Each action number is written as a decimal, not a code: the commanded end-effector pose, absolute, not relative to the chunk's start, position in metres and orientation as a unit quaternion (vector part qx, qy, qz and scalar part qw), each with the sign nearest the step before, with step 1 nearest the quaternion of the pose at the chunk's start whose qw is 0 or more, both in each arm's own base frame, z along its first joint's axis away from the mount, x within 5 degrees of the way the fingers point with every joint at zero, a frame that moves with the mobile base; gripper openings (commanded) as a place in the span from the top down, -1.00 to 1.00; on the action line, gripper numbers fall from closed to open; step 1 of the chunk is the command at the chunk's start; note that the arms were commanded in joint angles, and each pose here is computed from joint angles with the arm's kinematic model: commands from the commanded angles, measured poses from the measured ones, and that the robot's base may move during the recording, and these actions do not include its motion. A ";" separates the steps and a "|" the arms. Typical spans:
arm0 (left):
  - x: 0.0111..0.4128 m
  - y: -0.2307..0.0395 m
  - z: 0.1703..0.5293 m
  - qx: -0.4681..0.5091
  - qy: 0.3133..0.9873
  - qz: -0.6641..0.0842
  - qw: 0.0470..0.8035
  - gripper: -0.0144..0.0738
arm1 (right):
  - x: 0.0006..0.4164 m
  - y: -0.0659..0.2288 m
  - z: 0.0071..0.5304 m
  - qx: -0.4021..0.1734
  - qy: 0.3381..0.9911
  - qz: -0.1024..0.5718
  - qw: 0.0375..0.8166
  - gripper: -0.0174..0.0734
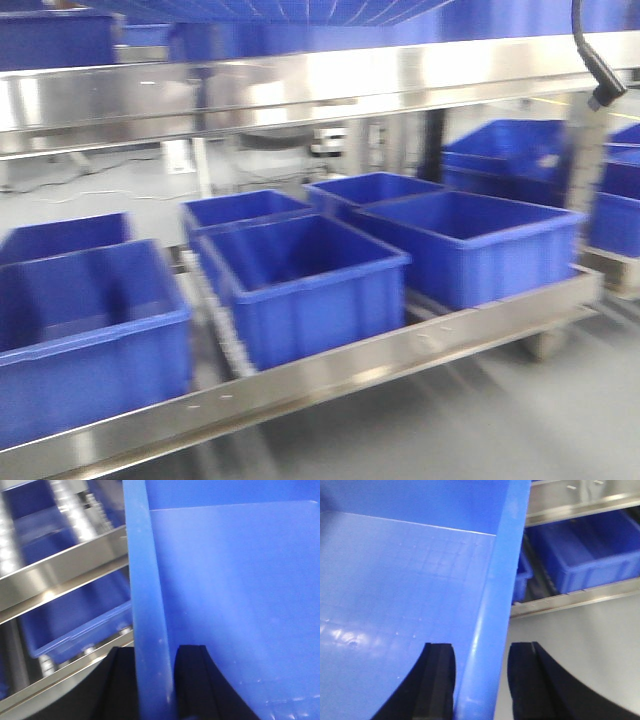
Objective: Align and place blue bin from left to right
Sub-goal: 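Back the base away from the rack holding the bin in both grippers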
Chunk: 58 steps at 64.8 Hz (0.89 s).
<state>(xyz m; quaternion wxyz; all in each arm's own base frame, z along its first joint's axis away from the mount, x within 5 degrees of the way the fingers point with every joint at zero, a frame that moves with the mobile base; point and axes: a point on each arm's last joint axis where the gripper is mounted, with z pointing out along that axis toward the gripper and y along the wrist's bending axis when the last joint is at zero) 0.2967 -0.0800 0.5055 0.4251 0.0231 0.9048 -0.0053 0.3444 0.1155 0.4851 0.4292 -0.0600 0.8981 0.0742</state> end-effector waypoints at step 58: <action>0.286 -0.087 0.527 0.040 0.874 -0.055 0.482 0.70 | 0.345 0.117 0.499 -0.051 0.871 0.090 0.480 0.79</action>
